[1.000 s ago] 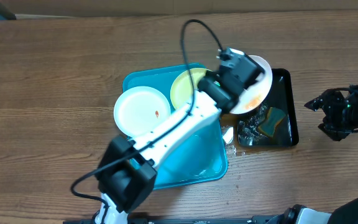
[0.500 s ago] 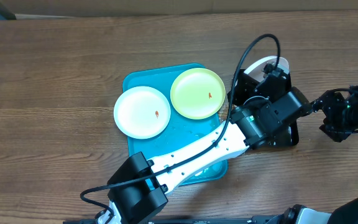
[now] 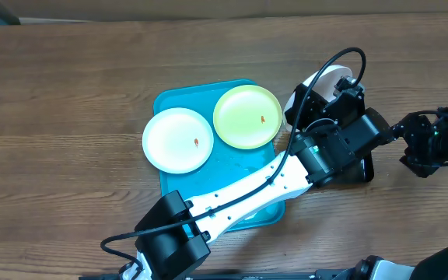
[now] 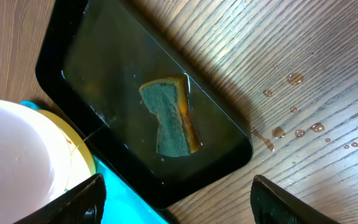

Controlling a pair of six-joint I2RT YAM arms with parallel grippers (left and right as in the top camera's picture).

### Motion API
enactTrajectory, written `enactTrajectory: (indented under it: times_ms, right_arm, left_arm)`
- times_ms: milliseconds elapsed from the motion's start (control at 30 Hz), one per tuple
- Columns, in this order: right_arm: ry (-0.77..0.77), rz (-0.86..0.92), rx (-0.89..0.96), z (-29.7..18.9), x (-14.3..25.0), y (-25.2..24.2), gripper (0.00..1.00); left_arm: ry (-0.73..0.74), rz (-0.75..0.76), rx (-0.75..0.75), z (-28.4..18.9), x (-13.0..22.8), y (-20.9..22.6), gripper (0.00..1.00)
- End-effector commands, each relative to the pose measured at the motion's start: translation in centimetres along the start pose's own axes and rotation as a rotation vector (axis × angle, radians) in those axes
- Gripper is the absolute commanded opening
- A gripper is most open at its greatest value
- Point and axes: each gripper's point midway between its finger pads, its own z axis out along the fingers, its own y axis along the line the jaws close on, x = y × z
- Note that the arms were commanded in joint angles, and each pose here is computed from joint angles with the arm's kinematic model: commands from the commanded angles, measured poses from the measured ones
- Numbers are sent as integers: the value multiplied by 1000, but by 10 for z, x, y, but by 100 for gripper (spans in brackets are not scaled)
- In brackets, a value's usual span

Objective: Clean dirty plates on tray and stack at the side

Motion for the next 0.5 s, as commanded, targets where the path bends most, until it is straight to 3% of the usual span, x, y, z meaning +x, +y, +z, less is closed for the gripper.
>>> enactTrajectory:
  times_ms: [0,267,467]
  right_arm:
    - [-23,-15,-4,-5,-4,3,76]
    - [-23,-15,-4,-5,-4,3,76]
    - [-23,-15,-4,-5,-4,3,76]
  left_arm:
    - [-23,-27,-29,-8,-13,13,4]
    - [-23,-38,-28,-8,-13,13,4]
    - [0,-139,-20,-8,-4,12,4]
